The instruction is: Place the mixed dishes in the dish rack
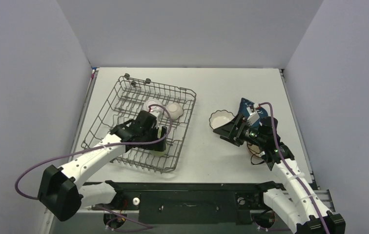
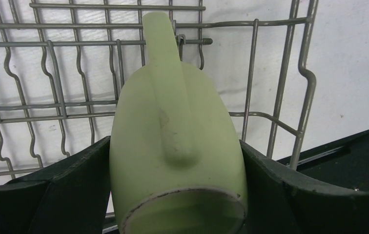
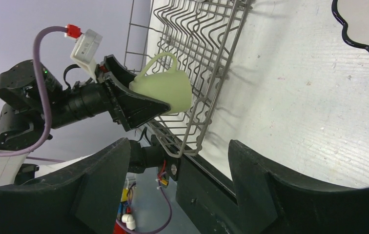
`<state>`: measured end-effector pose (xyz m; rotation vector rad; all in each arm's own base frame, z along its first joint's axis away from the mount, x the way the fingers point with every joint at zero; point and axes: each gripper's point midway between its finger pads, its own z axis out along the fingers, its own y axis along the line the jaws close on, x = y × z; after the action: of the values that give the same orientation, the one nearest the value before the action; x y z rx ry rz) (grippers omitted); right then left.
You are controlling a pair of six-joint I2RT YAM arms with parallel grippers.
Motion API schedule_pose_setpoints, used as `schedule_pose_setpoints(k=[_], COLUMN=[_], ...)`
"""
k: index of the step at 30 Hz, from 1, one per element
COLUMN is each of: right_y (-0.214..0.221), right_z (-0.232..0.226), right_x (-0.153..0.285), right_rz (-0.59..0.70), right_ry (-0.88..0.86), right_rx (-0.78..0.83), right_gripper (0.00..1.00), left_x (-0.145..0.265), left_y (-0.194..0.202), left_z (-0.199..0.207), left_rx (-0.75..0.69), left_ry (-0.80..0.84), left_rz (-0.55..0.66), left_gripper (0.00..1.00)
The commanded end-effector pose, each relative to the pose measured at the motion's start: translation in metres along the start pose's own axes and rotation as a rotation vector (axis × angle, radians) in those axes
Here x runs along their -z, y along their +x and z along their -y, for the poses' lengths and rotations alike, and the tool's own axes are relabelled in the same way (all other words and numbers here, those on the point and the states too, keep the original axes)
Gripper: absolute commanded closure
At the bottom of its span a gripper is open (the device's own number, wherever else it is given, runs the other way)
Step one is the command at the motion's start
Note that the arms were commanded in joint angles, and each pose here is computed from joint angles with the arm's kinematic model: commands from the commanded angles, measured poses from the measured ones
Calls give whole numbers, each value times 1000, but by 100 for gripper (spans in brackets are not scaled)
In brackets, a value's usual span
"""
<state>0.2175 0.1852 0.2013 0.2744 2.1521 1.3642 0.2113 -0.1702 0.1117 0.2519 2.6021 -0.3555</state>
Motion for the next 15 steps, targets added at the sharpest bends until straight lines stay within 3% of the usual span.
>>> schedule_pose_setpoints(k=[1, 14, 15], right_y=[-13, -12, -12], right_z=[-15, -12, -11], right_x=[4, 3, 3], right_rz=[43, 39, 39], right_ry=[-28, -18, -17], right_rx=[51, 51, 51], right_gripper=[31, 32, 32], left_x=[-8, -30, -32], left_y=[-11, 9, 10], left_z=[8, 0, -1], left_rx=[-10, -12, -12], left_ry=[30, -29, -31], left_rz=[4, -119, -126], left_gripper=[100, 100, 95])
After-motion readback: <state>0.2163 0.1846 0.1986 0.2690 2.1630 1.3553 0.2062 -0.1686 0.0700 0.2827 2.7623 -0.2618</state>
